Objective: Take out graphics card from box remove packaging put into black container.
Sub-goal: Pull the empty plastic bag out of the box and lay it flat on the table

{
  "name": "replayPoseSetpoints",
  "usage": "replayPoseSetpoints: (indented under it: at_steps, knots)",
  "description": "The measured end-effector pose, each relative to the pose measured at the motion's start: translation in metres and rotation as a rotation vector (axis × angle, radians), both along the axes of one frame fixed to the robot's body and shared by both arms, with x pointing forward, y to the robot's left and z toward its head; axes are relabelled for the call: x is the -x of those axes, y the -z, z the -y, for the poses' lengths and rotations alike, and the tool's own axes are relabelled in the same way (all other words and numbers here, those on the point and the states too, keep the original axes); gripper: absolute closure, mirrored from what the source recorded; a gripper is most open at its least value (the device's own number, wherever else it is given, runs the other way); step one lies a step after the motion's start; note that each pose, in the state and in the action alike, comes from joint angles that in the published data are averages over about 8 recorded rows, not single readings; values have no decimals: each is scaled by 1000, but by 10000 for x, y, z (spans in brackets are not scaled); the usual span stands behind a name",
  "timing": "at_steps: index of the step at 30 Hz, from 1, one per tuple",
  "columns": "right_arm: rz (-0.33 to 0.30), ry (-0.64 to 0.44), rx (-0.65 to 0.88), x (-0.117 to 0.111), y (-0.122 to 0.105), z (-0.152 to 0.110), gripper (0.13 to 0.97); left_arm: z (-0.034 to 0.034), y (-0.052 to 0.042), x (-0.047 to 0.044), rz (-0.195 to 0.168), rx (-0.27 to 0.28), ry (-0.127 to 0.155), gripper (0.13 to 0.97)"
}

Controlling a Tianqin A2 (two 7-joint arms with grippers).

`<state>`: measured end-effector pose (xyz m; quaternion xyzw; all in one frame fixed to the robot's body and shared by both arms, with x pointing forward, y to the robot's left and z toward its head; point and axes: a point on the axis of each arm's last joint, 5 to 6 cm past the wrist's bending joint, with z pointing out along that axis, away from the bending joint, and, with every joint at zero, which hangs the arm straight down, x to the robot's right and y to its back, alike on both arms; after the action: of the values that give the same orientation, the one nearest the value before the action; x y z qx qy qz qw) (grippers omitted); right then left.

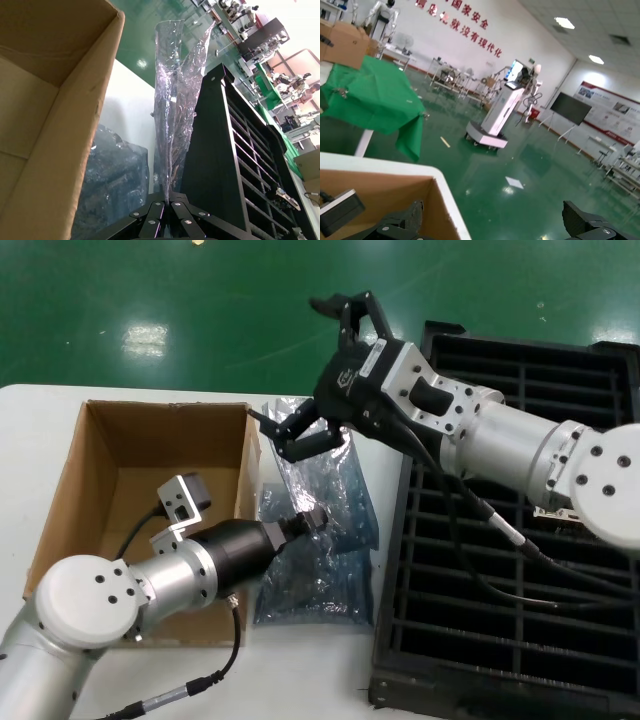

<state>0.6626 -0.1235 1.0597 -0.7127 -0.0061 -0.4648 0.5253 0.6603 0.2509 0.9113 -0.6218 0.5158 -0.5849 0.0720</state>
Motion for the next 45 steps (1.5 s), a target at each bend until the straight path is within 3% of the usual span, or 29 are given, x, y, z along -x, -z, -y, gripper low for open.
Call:
replayPoseSetpoints:
  at_steps: [10,17,28,42,45]
  knots:
    - [-48,20,42,39,-39,12,143,57,93,13,-9,5,-5,958]
    - [-68,54,67,21,-73,-23,198,50,127,48,2,11,-12,958]
    - [-91,61,94,-56,-100,-70,198,39,135,132,22,18,-13,958]
    - [-164,-55,165,-68,-129,-91,198,91,225,232,-6,40,0,958]
    - [-190,-92,202,-52,-161,-77,410,101,250,239,-6,47,4,958]
